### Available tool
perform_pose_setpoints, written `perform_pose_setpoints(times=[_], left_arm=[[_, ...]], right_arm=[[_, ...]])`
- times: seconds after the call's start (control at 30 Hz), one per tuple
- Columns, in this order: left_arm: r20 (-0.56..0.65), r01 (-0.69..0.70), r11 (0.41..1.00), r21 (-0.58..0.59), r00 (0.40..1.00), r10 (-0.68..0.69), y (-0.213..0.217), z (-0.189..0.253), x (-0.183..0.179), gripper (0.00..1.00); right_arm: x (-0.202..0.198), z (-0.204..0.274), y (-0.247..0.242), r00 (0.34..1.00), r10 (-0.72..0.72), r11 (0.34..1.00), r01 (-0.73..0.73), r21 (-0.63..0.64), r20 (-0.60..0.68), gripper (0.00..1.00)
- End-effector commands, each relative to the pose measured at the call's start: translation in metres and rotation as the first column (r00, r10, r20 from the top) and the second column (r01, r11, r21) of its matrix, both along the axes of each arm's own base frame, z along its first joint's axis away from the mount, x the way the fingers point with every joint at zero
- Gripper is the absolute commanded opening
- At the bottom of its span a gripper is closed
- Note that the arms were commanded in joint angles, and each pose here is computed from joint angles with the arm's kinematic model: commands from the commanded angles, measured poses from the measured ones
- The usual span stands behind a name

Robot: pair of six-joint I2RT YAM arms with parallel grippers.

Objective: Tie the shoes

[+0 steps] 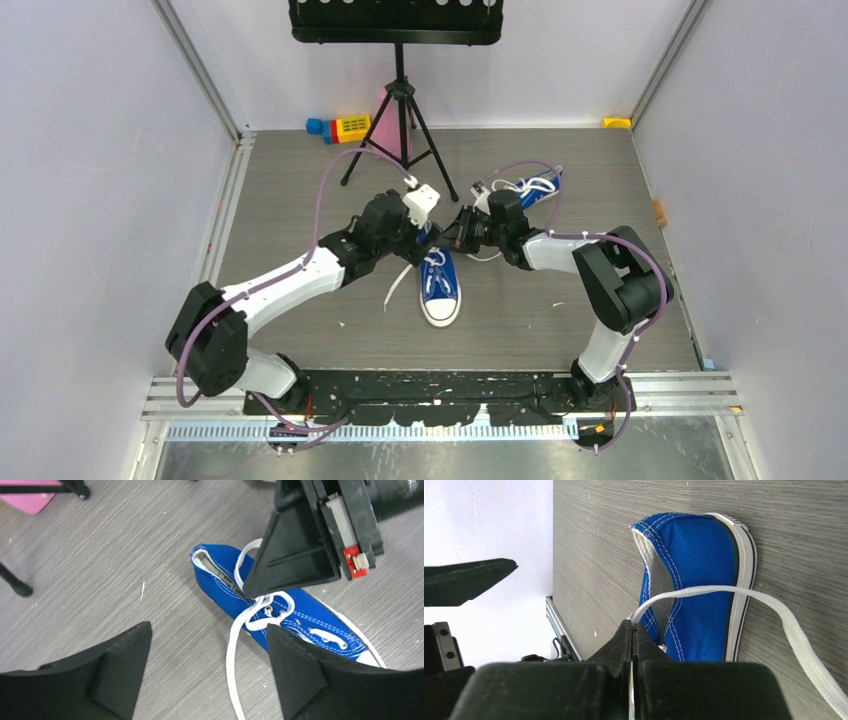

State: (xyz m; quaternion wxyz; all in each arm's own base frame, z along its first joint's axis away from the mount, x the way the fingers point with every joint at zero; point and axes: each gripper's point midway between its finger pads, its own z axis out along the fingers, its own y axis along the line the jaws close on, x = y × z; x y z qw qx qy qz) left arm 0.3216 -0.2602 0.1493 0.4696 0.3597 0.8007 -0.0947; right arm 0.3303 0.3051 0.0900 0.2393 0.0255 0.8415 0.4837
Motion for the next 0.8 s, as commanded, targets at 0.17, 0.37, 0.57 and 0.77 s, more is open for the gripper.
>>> perform_pose_setpoints(times=[0.17, 0.37, 0.57, 0.77], left_arm=[[-0.476, -0.288, 0.915, -0.284, 0.87, 0.126, -0.005, 0.022, 0.018, 0.73], [-0.684, -0.327, 0.909, -0.258, 0.727, 0.067, -0.025, 0.01, 0.02, 0.67], [-0.757, -0.318, 0.922, -0.219, 0.651, 0.045, -0.039, 0.001, 0.025, 0.53], [-0.785, -0.316, 0.934, -0.168, 0.616, 0.067, -0.043, -0.006, 0.027, 0.51]], right_arm=[[0.002, 0.03, 0.006, 0.985, 0.07, 0.997, -0.073, 0.014, 0.155, 0.0], [0.0, 0.036, 0.005, 0.979, 0.079, 0.996, -0.083, 0.013, 0.186, 0.0], [-0.002, 0.04, 0.004, 0.976, 0.086, 0.996, -0.09, 0.012, 0.201, 0.0], [-0.002, 0.04, 0.004, 0.976, 0.089, 0.996, -0.094, 0.013, 0.201, 0.0]])
